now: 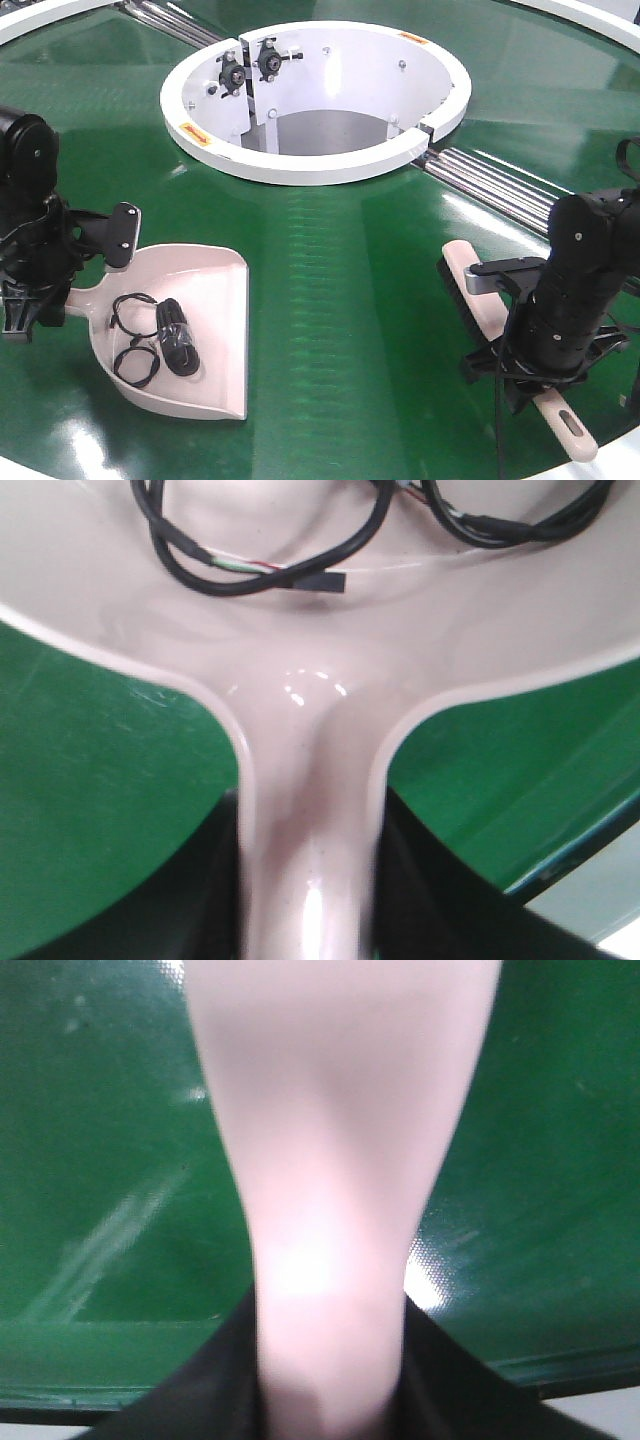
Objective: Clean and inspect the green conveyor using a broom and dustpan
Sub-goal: 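Pull the brush back away from the dustpan with the right gripper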
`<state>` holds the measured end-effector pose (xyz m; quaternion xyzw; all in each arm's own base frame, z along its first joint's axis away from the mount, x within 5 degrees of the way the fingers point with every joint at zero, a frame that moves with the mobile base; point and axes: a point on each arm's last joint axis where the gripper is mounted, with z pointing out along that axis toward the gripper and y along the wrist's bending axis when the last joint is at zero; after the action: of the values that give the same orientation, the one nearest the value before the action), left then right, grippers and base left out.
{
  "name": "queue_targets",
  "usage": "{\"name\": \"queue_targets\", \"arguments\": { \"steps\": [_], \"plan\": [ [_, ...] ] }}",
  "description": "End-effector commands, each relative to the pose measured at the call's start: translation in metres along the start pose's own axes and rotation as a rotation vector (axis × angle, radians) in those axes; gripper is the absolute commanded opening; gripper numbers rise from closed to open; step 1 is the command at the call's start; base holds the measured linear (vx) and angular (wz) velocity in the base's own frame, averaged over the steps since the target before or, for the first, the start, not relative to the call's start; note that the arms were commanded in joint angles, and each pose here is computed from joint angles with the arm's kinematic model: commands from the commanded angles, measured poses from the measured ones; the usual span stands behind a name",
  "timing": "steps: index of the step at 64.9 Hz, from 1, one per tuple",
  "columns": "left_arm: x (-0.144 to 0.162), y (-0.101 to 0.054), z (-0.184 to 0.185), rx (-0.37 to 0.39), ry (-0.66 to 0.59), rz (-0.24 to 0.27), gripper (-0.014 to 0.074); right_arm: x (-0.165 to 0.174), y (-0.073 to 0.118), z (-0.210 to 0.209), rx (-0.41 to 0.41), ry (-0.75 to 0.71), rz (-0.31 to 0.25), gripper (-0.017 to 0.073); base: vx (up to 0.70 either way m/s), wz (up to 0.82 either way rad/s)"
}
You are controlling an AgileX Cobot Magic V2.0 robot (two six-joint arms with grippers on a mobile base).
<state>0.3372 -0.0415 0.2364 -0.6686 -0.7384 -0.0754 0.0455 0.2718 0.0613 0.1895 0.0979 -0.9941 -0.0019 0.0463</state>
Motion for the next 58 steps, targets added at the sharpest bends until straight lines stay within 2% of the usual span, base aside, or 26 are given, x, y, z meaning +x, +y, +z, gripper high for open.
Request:
{"name": "queue_targets", "arguments": {
  "steps": [1, 58],
  "plan": [
    [0.0032, -0.0036, -0.0246, -0.054, -0.015, -0.017, -0.0006, -0.0002, -0.0021, -0.015, 0.007, -0.062, -0.011, 0.0004, 0.0, 0.0],
    [0.003, -0.0038, -0.024, -0.05, -0.016, -0.018, -0.0006, -0.0005, -0.0021, -0.0151, 0.007, -0.065, -0.011, 0.0005, 0.0, 0.0]
  ]
}}
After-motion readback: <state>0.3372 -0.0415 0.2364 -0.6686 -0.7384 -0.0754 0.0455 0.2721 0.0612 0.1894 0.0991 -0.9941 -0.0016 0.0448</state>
